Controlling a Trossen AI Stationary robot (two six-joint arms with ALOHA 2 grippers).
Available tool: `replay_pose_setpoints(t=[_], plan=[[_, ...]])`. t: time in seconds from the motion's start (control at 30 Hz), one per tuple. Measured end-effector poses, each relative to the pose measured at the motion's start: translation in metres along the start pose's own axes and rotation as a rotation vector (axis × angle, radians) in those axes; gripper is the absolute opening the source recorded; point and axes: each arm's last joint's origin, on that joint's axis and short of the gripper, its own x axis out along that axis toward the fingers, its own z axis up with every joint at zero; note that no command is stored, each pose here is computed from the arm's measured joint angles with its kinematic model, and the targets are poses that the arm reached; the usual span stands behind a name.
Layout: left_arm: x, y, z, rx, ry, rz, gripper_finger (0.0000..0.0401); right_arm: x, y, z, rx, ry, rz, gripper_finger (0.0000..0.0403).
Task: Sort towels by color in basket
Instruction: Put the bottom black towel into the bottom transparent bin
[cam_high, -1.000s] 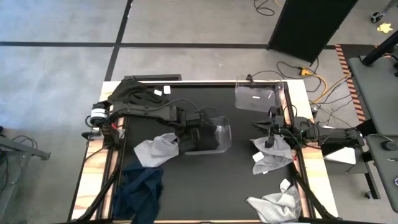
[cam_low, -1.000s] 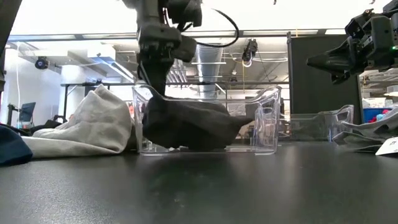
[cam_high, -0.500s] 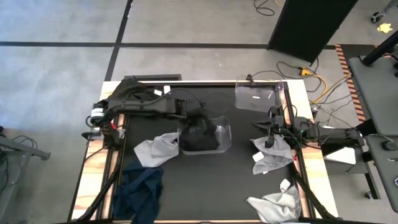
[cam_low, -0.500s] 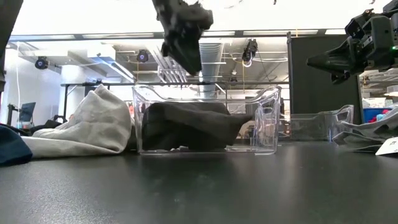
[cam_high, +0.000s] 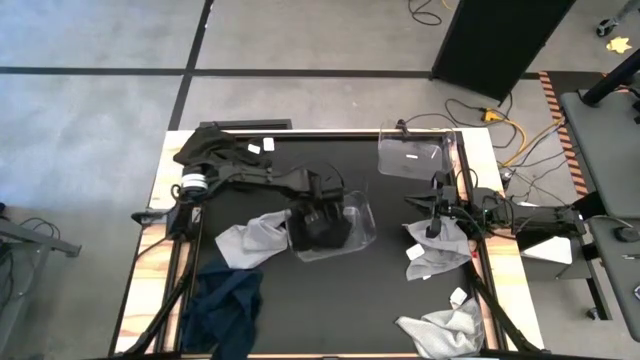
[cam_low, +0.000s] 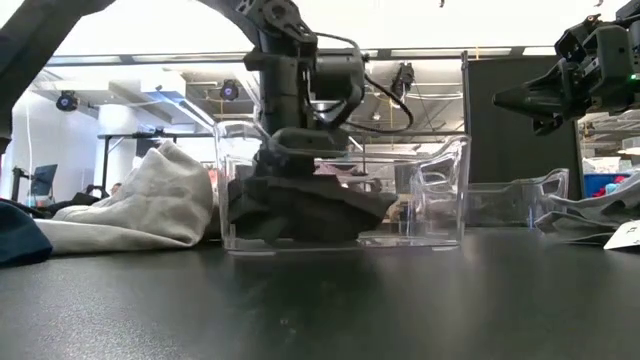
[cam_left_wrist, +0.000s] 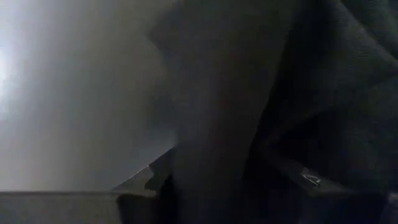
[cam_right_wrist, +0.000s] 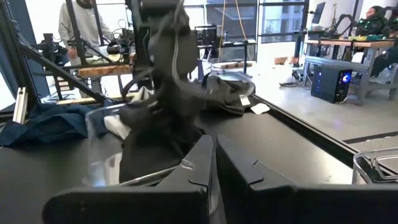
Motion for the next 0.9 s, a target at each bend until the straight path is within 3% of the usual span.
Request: replay_pose_setpoints(t=[0.17,0.37,0.77,0.9], plan=[[0.012,-0.011,-0.005,0.047,0.051,0.009,0.0153,0.0,0.0,0.0,0.0,0.0,0.0,0.0013],[0.01,-0.011,-0.005,0.115,0.047,0.095,0.0153,0.0,0.0,0.0,0.0,0.0,0.0,0.0013],[-0.064,-0.017,0.004,0.192,-0.098,0.066,0.0151,0.0,0.0,0.0,0.0,0.0,0.0,0.0013],[-0.079,-0.024,-0.001,0.219,-0.134,0.053,0.0096,0.0,0.0,0.0,0.0,0.0,0.0,0.0013]])
